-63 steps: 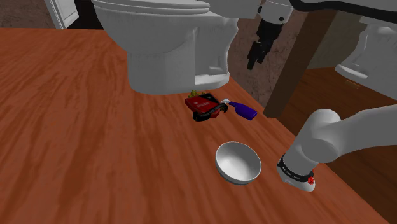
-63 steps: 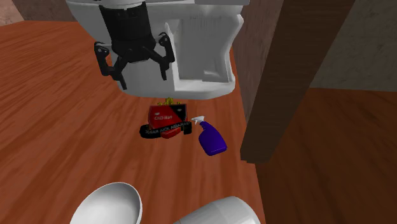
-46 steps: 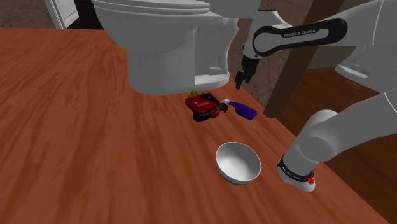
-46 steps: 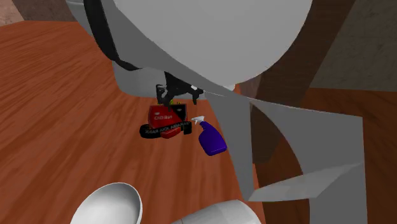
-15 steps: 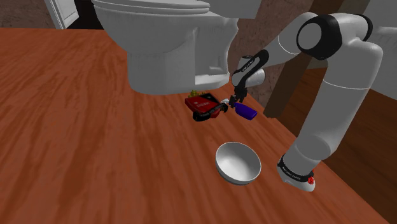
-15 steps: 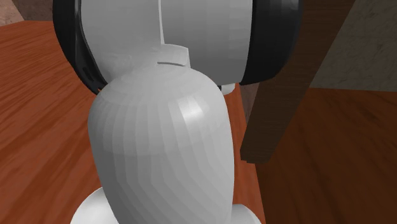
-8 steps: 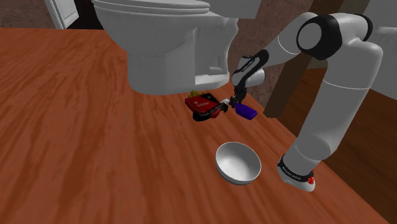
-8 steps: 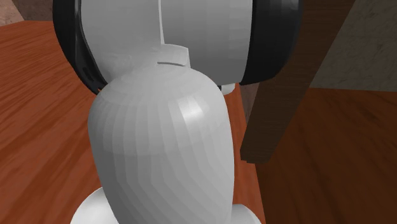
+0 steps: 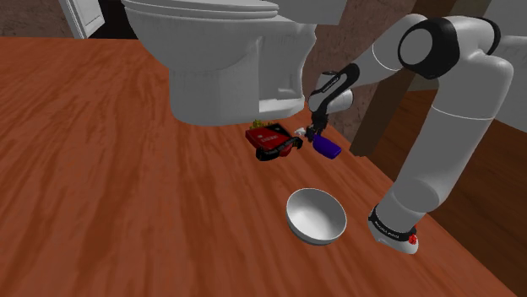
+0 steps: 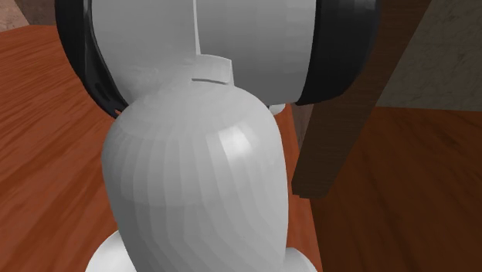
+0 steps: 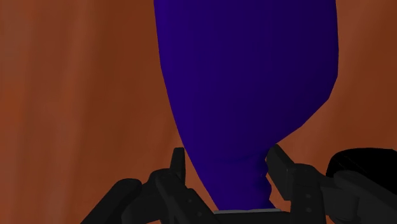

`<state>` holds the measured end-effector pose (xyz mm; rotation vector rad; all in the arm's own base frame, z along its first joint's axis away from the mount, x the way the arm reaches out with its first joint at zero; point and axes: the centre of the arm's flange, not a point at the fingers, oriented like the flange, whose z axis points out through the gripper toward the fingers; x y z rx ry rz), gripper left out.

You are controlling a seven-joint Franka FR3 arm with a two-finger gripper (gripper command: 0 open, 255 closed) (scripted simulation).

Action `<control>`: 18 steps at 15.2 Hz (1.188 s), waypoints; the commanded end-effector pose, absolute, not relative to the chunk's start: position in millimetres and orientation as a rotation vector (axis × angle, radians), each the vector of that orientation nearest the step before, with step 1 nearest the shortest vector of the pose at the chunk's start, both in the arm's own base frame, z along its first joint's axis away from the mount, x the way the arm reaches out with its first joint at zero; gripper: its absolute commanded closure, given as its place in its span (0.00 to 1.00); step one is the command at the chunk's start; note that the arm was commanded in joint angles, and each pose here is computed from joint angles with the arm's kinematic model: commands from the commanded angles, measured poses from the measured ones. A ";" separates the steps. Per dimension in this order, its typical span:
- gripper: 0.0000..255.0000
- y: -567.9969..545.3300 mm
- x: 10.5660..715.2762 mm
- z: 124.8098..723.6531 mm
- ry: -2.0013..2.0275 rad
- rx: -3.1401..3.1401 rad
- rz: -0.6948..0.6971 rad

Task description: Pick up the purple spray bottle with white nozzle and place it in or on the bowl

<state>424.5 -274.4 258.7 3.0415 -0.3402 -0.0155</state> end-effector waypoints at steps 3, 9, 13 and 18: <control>1.00 -274.7 424.4 279.2 -0.340 3.042 -0.016; 1.00 -274.7 424.4 310.9 -0.340 3.042 -0.016; 1.00 -274.7 424.4 332.0 -0.340 3.042 -0.016; 1.00 -274.7 424.4 358.4 -0.340 3.042 -0.016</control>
